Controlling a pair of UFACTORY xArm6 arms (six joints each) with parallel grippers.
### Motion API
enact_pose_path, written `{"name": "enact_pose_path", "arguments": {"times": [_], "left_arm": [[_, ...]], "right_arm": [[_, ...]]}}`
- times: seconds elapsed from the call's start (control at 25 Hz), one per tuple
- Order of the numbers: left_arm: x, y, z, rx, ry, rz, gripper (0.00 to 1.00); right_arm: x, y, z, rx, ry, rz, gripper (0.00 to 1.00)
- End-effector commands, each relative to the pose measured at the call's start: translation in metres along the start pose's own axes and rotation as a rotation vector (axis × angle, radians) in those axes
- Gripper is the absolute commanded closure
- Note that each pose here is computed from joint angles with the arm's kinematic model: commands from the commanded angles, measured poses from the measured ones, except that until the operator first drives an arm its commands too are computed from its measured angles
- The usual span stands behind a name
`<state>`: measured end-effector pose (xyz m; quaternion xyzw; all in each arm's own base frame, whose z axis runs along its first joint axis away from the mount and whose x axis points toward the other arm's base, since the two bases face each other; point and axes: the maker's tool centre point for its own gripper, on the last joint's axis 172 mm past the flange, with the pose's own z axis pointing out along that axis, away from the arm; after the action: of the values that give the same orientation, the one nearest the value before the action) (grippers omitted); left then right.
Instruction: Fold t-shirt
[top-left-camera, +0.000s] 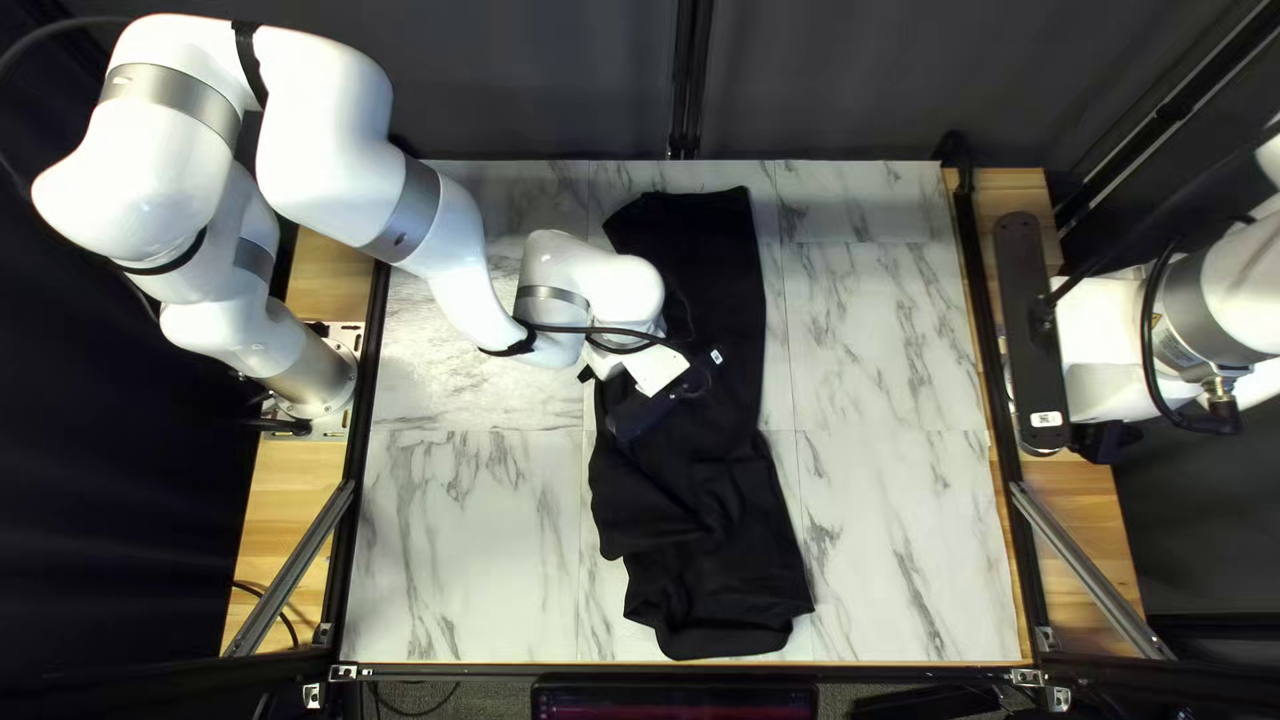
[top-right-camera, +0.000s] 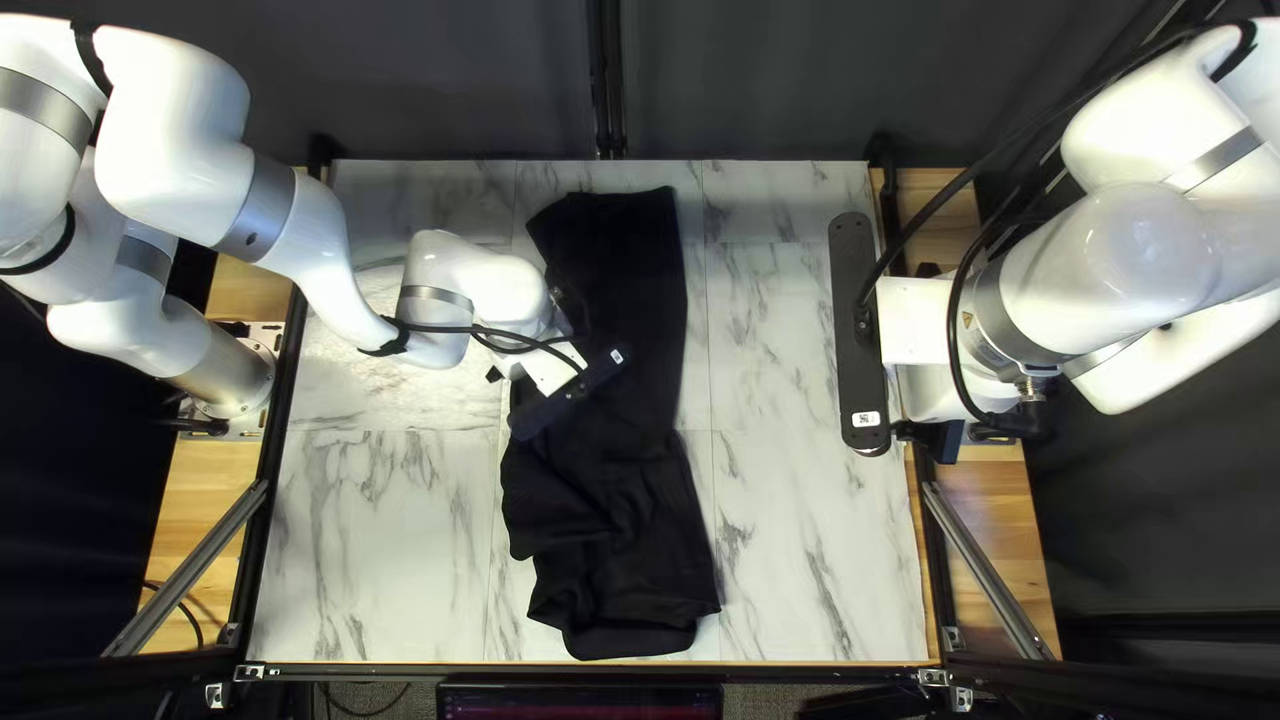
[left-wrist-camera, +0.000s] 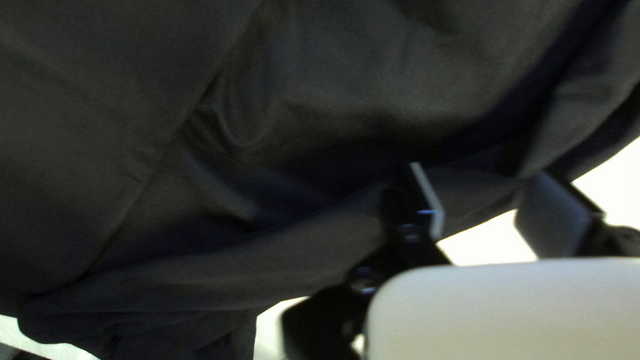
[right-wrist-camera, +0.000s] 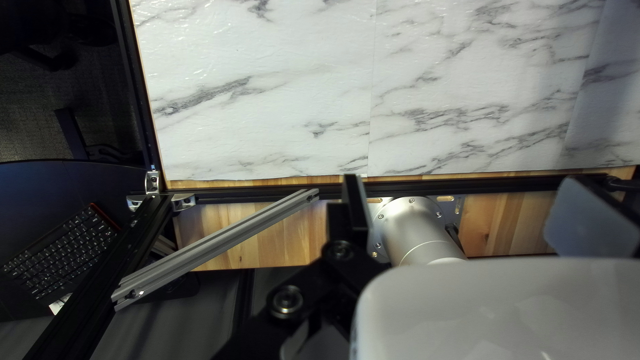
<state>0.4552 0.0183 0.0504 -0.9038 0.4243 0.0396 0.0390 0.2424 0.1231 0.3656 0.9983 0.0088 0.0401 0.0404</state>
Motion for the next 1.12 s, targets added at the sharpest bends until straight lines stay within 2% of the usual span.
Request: {"name": "enact_pose_path", "arguments": {"times": [0.04, 0.44, 0.8, 0.84, 0.88, 0.92, 1.12], "left_arm": [[0.003, -0.005, -0.008, 0.007, 0.002, 0.007, 0.98], [0.015, -0.030, -0.031, 0.039, 0.038, -0.004, 0.98], [0.037, -0.064, -0.025, 0.020, 0.077, -0.127, 0.98], [0.037, -0.067, -0.022, 0.013, 0.081, -0.142, 0.92], [0.036, -0.068, -0.019, 0.005, 0.083, -0.157, 0.70], [0.034, -0.068, -0.018, -0.002, 0.084, -0.172, 0.00], [0.009, -0.047, -0.034, 0.003, 0.080, -0.233, 0.00]], "right_arm": [[0.000, 0.000, 0.000, 0.000, 0.000, 0.000, 0.00], [0.000, 0.000, 0.000, 0.000, 0.000, 0.000, 0.00], [0.000, 0.000, 0.000, 0.000, 0.000, 0.000, 0.00], [0.000, 0.000, 0.000, 0.000, 0.000, 0.000, 0.00], [0.000, 0.000, 0.000, 0.000, 0.000, 0.000, 0.00], [0.000, 0.000, 0.000, 0.000, 0.000, 0.000, 0.00], [0.000, 0.000, 0.000, 0.000, 0.000, 0.000, 0.00]]}}
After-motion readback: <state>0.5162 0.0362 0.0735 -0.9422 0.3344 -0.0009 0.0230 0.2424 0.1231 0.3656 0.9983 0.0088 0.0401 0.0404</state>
